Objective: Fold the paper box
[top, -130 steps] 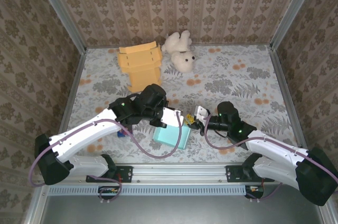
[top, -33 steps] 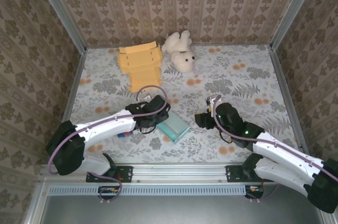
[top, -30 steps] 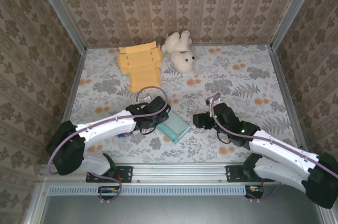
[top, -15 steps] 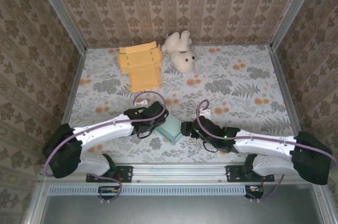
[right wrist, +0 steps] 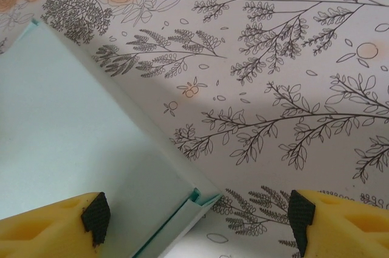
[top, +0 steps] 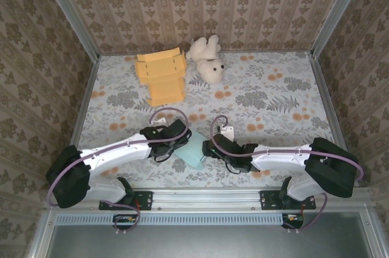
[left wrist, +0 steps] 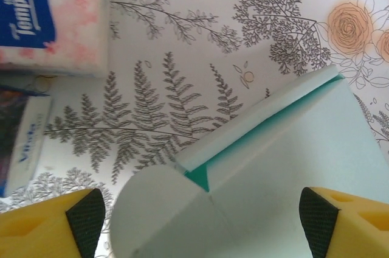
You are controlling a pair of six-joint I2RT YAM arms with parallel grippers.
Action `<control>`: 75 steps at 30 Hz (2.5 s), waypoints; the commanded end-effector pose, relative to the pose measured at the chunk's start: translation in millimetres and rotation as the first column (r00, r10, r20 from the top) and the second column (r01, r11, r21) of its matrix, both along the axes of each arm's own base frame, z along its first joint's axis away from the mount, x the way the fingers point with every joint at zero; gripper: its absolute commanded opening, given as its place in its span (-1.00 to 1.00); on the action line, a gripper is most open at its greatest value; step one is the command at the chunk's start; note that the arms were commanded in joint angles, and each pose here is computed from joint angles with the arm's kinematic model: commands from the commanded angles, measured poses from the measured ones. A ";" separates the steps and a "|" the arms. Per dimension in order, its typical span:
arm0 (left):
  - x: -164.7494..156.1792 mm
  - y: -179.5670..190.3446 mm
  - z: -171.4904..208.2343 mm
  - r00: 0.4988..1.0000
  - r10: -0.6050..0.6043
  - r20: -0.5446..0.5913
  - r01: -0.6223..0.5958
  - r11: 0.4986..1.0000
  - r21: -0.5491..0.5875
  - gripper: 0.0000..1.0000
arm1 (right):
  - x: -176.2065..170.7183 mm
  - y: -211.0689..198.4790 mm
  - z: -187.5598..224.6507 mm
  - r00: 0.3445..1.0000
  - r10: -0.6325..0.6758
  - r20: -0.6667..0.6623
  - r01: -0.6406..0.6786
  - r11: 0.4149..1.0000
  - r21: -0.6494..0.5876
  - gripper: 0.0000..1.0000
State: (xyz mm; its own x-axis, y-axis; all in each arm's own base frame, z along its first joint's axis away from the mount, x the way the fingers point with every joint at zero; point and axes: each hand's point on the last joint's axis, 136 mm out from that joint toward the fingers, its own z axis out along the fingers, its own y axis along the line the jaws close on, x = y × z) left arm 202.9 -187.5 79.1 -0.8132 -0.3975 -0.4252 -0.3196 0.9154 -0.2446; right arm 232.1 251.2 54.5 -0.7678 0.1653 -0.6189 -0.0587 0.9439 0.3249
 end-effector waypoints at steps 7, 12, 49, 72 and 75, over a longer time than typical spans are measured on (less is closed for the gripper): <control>-8.3 11.4 -9.1 1.000 -0.018 0.005 0.018 1.000 0.017 0.72 | 14.3 -12.4 -0.2 0.999 -0.010 0.041 0.016 0.991 -0.135 0.59; -9.7 5.3 -23.0 0.999 -0.048 -0.023 0.049 0.998 0.038 0.67 | 20.6 -22.8 -12.1 1.000 -0.016 0.019 0.019 0.984 -0.180 0.59; -1.6 7.5 -20.3 0.998 0.061 0.027 -0.059 0.995 -0.082 1.00 | 17.3 4.7 -19.2 0.994 0.100 -0.037 -0.100 0.995 0.012 0.35; 0.9 -28.0 -40.9 0.987 0.097 -0.131 -0.120 0.975 -0.187 0.98 | 16.3 3.7 -22.1 0.993 0.117 -0.032 -0.116 0.993 0.019 0.32; 1.1 -30.0 -38.5 0.988 0.093 -0.122 -0.115 0.974 -0.193 0.93 | 15.9 3.6 -23.6 0.993 0.114 -0.034 -0.114 0.993 0.019 0.31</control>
